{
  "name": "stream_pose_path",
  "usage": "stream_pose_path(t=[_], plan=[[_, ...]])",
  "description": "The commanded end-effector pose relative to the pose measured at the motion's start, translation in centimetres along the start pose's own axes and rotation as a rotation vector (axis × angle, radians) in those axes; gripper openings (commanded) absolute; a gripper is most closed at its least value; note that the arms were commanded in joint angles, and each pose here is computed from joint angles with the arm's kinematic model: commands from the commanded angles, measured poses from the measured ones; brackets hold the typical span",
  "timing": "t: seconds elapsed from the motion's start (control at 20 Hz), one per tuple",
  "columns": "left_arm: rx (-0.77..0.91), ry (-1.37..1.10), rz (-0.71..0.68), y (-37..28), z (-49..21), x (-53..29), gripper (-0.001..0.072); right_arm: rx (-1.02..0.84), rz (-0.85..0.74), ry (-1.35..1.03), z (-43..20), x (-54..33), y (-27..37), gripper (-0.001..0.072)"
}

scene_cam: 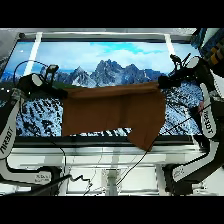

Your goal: Fold the clothes and pants, and hang the long-sleeved shirts on hangers.

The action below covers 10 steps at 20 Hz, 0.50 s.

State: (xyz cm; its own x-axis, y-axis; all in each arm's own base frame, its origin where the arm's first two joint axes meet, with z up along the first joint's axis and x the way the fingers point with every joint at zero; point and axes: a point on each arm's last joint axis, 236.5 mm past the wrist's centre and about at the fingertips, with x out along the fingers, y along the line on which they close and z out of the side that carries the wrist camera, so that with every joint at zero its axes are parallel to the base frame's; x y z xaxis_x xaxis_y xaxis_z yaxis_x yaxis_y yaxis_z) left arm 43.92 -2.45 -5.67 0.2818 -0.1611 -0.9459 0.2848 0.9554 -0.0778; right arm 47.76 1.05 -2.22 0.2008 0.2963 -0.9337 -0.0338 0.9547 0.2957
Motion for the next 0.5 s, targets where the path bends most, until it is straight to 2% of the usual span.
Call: stream_pose_path(t=[0.0,0.2,0.25,0.3,0.35,0.4,0.45], plan=[[-0.010,0.157,-0.001,0.3,-3.7,0.2,0.0013,0.003,-0.016,0.058,-1.4,0.1,-0.4,0.0013],[-0.011,0.164,-0.004,0.3,-3.9,0.5,0.0014,0.060,-0.009,0.105,-2.5,0.0,-0.2,0.0013],[-0.011,0.164,-0.004,0.3,-3.9,0.5,0.0016,0.065,-0.006,0.114,-2.7,-0.1,-0.1,0.0034],[-0.011,0.164,-0.004,0.3,-3.9,0.5,0.0074,0.064,-0.006,0.116,-2.7,-0.1,0.0,0.0179],[-0.011,0.166,-0.005,0.3,-3.9,0.5,0.0331,0.064,-0.005,0.117,-2.7,-0.1,0.0,0.0456],[-0.014,0.166,-0.011,0.1,-3.9,0.5,0.0629,0.064,-0.005,0.115,-2.7,-0.1,0.0,0.0578],[-0.014,0.160,-0.009,0.2,-3.7,0.5,0.0693,0.063,-0.005,0.112,-2.6,-0.2,0.0,0.0550]])
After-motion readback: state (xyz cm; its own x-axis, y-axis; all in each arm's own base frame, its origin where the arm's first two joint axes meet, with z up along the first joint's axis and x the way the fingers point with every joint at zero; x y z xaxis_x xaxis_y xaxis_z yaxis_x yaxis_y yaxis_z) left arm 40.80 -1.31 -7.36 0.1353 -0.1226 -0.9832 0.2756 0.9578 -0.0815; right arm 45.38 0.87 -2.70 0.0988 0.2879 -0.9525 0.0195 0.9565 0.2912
